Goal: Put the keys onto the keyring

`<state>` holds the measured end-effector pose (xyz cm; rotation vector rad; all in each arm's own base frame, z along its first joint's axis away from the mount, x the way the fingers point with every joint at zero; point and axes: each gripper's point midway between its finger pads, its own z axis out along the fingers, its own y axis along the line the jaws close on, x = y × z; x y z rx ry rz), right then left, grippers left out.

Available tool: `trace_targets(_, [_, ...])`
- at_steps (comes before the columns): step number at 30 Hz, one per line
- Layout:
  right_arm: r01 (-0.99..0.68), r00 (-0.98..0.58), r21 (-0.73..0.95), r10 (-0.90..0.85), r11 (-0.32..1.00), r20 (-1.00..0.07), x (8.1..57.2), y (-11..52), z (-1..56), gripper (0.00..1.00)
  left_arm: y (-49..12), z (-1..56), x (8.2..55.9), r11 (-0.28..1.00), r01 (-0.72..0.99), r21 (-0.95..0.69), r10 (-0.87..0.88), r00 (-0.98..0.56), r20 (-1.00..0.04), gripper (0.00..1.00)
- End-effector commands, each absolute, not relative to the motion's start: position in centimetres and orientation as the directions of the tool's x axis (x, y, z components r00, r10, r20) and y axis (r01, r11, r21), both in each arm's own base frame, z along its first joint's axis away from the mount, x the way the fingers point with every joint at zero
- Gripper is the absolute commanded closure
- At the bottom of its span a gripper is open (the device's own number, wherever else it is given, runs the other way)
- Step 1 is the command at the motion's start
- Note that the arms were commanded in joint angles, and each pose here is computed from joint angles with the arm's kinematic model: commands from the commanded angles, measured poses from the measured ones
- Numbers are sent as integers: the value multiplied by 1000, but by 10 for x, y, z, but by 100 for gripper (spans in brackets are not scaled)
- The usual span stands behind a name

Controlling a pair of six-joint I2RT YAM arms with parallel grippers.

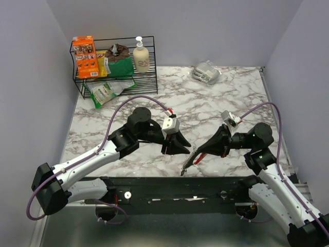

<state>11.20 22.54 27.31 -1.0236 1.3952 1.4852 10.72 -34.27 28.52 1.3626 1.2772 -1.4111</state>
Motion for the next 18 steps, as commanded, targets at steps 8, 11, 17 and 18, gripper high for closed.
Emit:
trace_targets(8, [-968,-250,246,71,-50,-966,108,225,297,99,-347,283,97,-262,948,-179,104,-157,-982,64])
trace_targets(11, [-968,-250,247,73,-46,-966,109,225,297,99,-347,280,97,-265,946,-189,110,-165,-980,64])
trace_targets(17, [-969,-248,246,78,-37,-965,111,225,297,100,-351,278,95,-274,940,-204,113,-179,-977,65])
trace_targets(18, [-969,-248,246,79,-37,-965,110,225,298,99,-352,278,96,-273,941,-202,113,-177,-978,65])
